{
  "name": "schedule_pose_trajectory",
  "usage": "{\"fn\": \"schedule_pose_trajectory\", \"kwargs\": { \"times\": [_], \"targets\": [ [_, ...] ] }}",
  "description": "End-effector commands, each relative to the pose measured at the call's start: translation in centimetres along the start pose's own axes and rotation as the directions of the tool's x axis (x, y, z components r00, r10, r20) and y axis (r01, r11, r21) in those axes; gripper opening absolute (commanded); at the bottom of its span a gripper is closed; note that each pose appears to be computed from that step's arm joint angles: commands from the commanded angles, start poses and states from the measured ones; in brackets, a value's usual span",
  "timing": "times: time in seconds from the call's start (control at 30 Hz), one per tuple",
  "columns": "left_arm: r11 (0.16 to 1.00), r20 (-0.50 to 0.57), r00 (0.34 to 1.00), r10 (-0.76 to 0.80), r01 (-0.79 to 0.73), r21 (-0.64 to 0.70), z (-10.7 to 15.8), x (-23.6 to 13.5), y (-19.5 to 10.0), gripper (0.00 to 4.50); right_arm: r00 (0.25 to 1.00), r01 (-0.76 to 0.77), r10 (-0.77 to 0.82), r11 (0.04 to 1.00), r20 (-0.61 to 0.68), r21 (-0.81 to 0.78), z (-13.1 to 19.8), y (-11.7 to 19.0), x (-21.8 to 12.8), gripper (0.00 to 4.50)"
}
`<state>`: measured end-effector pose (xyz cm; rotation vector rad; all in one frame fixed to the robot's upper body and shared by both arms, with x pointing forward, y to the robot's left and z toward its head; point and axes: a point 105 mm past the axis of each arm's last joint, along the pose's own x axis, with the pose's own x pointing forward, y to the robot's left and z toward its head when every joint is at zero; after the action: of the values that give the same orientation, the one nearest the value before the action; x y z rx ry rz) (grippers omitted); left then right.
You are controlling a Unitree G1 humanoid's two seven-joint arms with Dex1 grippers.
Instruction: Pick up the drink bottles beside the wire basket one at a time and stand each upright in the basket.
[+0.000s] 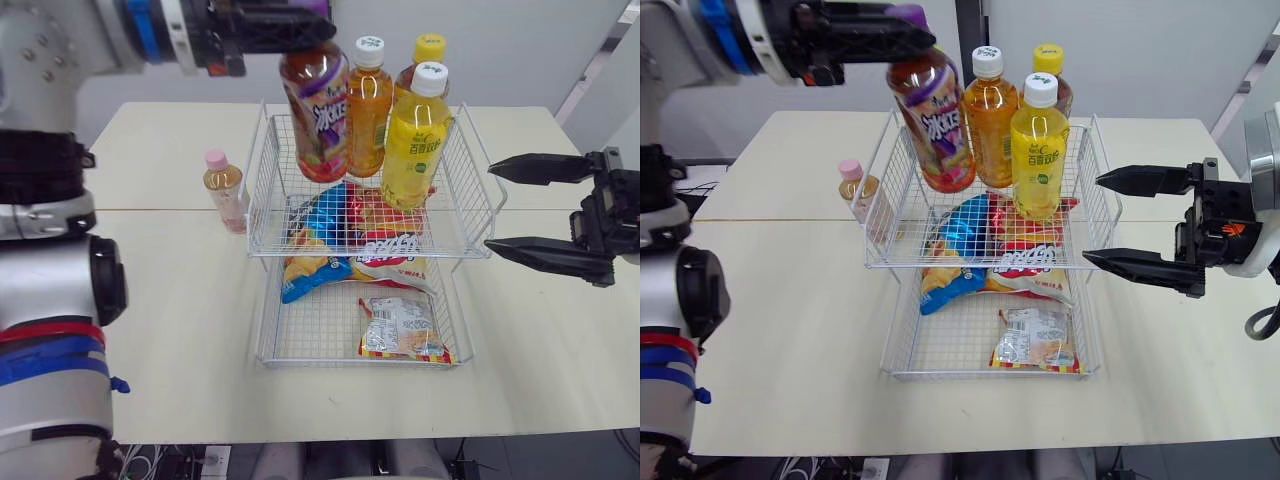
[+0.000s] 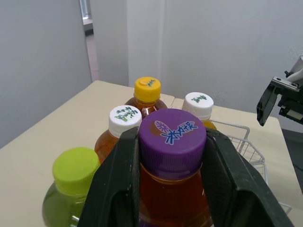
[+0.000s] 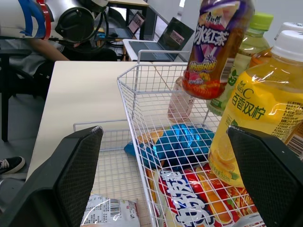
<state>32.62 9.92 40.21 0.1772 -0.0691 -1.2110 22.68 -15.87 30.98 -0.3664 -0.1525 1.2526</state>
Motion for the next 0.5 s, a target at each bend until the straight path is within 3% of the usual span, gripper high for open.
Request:
{"fn": "schedule_pose_trajectory", "kwargs": {
  "times": [0.03,0.5],
  "targets": [
    [0.995,0.044,0.999,-0.013,0.008,0.104,1.2,0.5,-0.7,1.35,1.000,0.004,-0.004,0.999,-0.001,-0.046,1.2,0.3,0.1,4.50],
    [0.989,0.008,0.997,-0.078,0.076,0.130,-1.2,4.0,-0.9,1.35,1.000,0.028,-0.028,0.999,-0.012,-0.038,1.4,0.5,0.4,4.50]
  ]
}}
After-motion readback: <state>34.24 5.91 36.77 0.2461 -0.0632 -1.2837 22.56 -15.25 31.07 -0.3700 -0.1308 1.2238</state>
